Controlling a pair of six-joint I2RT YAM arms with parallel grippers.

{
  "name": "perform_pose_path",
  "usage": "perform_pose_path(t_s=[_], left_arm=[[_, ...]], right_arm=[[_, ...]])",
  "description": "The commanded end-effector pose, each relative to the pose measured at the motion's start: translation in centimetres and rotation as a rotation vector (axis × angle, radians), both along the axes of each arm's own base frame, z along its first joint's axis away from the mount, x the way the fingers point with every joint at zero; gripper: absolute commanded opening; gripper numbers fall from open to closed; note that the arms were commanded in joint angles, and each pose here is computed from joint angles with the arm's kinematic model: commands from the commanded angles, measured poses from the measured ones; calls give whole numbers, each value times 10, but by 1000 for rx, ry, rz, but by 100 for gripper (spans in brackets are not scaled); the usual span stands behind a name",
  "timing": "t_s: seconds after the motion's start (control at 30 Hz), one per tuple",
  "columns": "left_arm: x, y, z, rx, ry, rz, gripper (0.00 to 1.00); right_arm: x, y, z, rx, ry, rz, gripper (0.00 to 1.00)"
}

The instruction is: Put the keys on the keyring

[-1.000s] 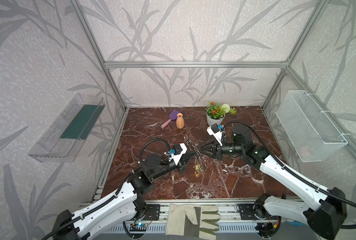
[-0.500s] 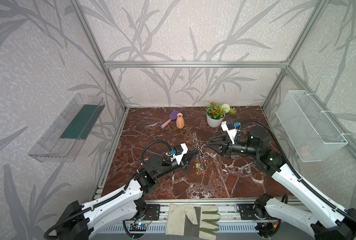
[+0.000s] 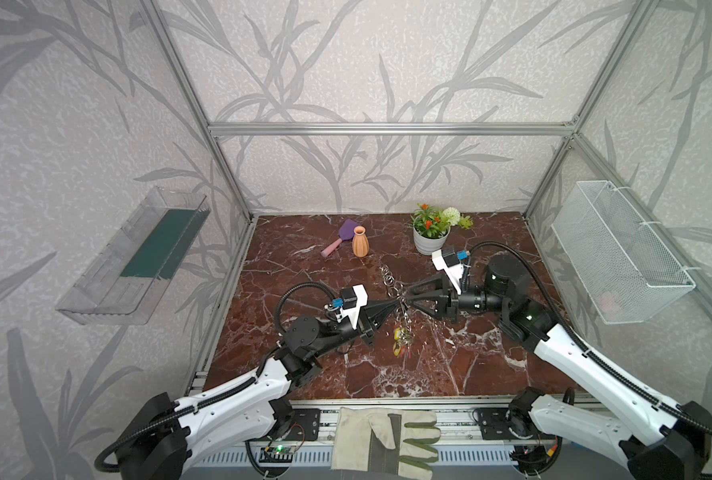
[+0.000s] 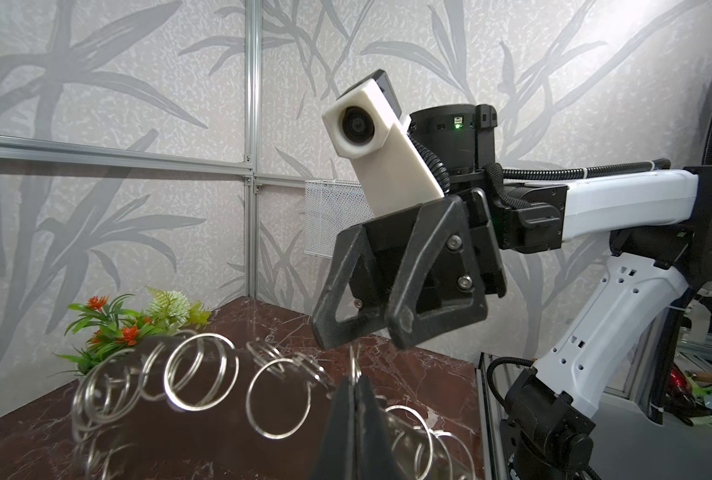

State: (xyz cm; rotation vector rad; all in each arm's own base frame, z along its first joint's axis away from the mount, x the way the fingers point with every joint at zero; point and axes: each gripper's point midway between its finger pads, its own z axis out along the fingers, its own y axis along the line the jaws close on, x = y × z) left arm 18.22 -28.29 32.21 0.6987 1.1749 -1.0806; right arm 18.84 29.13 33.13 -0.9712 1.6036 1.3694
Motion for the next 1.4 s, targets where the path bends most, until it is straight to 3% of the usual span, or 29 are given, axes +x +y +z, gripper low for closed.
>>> perform_pose_path(t_s=[0.0,0.23,0.93,1.1,1.37], left_arm=[[-8,4,24,-86,-55,-31,0],[-1,8,26,-118,-49,-4,0],[-2,4,35,-175,-30,-51,0],[1,0,29,-151,-2,-55,0],[11,-3,8,-45,146,-26,0]], right_arm=[[-4,5,6,27,-25,39,35],[-6,6,2,22,-12,54,21],[-4,11,-4,39,7,79,3],[-5,10,-1,47,3,75,0],[0,5,-5,20,-11,15,0]])
